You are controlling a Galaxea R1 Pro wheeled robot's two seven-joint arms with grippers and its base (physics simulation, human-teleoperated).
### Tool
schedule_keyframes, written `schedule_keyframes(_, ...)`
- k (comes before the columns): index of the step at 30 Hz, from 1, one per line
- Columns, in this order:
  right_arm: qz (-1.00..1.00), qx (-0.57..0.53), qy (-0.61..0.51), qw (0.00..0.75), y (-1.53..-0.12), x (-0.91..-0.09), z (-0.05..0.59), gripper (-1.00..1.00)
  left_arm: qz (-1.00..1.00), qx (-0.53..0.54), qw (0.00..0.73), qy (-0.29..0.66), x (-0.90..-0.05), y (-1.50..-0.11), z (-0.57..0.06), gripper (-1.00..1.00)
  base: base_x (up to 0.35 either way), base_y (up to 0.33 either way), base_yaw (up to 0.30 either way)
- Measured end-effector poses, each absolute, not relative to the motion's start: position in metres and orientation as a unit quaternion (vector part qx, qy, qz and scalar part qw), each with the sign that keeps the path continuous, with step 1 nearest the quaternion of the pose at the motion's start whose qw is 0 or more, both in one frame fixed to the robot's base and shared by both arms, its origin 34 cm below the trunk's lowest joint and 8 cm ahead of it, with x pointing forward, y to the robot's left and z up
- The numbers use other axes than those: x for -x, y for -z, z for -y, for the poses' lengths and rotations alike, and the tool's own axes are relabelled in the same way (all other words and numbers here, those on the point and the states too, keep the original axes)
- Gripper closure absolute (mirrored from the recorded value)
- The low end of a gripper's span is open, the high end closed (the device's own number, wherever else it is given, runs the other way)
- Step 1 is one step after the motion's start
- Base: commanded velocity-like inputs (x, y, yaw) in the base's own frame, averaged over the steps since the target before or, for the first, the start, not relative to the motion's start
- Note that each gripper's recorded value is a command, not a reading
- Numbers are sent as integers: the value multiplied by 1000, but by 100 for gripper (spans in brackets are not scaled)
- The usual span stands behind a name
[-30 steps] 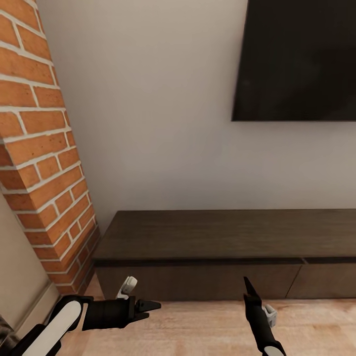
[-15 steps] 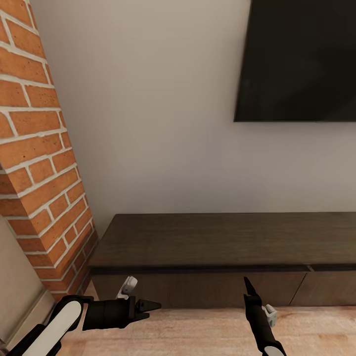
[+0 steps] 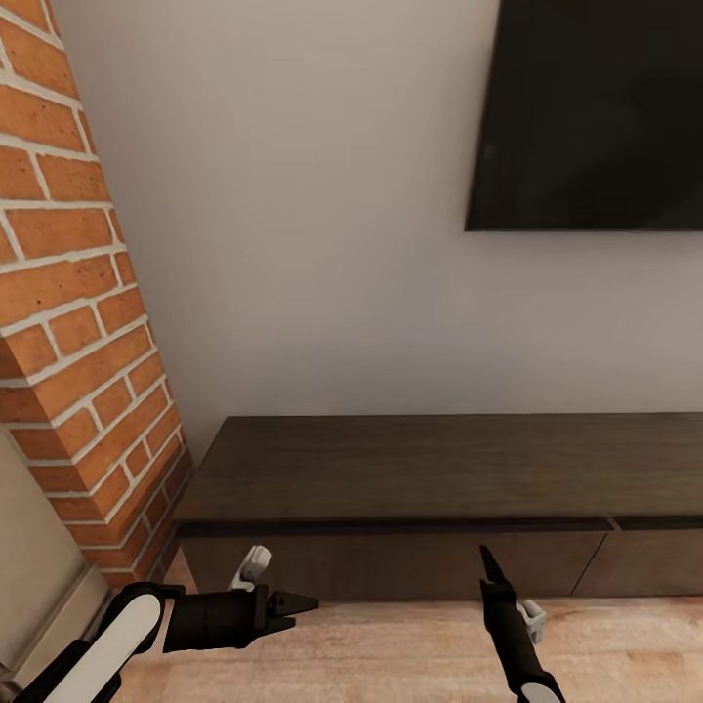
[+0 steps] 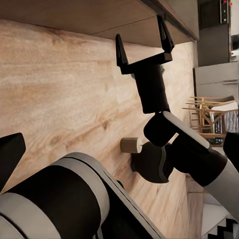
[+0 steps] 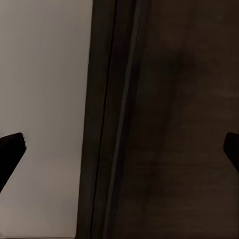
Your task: Place each of the two pumpkins and all three candles from the living room inside a cabinet in the living room (use any cabinet), then make sure every cabinet is closed, and position the cauldron so it is next to a table in the living room.
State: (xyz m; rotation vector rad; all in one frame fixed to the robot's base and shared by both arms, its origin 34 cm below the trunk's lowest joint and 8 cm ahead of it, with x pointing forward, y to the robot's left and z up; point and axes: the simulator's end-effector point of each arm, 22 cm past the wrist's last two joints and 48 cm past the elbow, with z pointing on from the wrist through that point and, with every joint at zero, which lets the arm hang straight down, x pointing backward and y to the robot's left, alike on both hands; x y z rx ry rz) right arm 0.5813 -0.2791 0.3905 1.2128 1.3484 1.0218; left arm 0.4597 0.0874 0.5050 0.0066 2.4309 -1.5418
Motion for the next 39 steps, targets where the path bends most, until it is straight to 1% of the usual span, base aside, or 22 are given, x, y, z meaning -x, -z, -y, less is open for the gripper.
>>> schedule_keyframes(15, -558, -482, -437, 515, -399, -583, 273, -100, -838, -1, 127, 531, -459, -502, -87, -100, 0, 0, 0)
schedule_keyframes(39, -559, -483, -436, 514, -397, -583, 273, -100, -838, -1, 127, 531, -459, -501, -87, -100, 63, 0, 0)
